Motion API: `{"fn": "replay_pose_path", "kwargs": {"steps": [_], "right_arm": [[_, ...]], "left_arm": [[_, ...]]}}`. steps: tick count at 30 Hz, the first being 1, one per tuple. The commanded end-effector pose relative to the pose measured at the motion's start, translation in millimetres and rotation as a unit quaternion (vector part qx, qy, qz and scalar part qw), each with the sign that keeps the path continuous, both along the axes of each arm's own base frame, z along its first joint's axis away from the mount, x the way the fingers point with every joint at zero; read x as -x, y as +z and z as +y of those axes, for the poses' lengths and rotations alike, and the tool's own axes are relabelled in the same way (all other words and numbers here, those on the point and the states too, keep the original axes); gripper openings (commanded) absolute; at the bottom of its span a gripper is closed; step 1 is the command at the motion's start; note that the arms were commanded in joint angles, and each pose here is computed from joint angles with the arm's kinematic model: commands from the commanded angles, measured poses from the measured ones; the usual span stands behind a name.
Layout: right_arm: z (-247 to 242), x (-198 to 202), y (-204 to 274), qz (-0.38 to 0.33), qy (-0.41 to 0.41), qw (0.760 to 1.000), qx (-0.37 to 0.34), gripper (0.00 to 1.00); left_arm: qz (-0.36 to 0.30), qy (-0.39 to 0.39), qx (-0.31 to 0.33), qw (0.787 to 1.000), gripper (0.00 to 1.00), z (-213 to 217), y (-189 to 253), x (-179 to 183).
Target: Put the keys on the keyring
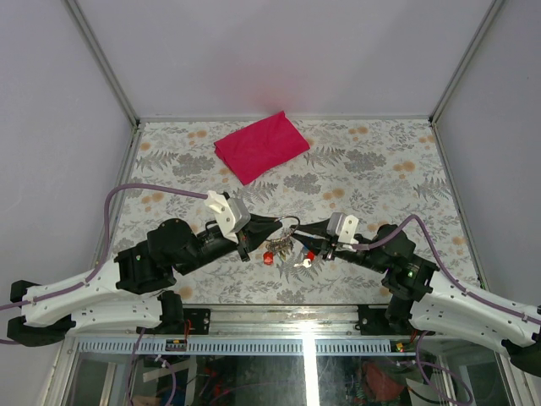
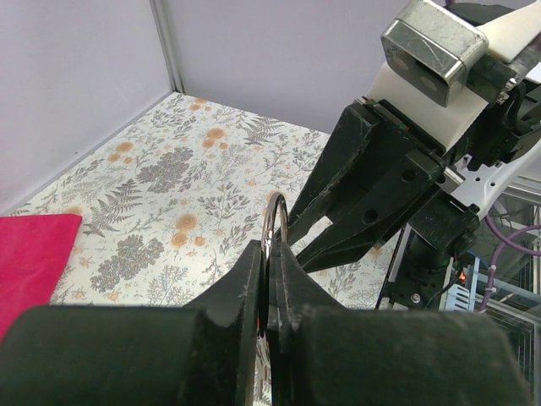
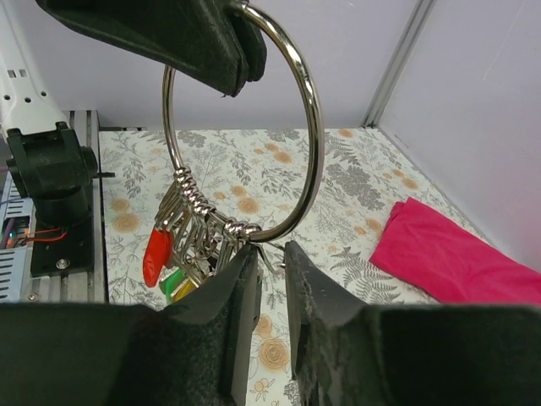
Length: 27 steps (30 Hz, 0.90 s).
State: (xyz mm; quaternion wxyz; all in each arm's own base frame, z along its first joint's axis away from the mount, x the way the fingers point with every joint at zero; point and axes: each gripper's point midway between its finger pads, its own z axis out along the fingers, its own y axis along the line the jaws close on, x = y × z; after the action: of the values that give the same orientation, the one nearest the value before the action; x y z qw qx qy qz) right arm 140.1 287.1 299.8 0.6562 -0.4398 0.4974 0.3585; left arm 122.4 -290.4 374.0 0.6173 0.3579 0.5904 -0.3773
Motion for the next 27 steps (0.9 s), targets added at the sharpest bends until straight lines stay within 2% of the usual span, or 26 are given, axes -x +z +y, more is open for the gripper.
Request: {"fn": "replay_pose_path", "kwargs": {"steps": [1,11,19,24,27], "right_arm": [[-0.1,0.7,27.6,-0.018,0.003,0.999,-0.047,0.23],[-9.8,-1.7,31.2,-0.019,-0.017,0.999,-0.043,0.02],[-23.4,-3.1,32.2,-0.015,-0.038,0.999,-0.004,0.0],[-30.3,0.2,29.2,0.02,-0.041,0.998,0.036,0.0],[-33.6,4.1,27.3,0.052,-0.039,0.996,0.061,0.0]], "left_arm": [[-0.015,0.004,0.055,0.998,0.0,6.2,38.9,1.1],[-0.014,0.01,0.055,0.998,0.0,8.6,38.5,-0.1],[-0.013,0.022,0.053,0.998,0.01,12.4,35.2,-3.4],[-0.004,0.031,0.05,0.998,0.1,12.8,29.7,-6.1],[0.002,0.036,0.051,0.998,0.2,12.3,25.6,-7.8]]}}
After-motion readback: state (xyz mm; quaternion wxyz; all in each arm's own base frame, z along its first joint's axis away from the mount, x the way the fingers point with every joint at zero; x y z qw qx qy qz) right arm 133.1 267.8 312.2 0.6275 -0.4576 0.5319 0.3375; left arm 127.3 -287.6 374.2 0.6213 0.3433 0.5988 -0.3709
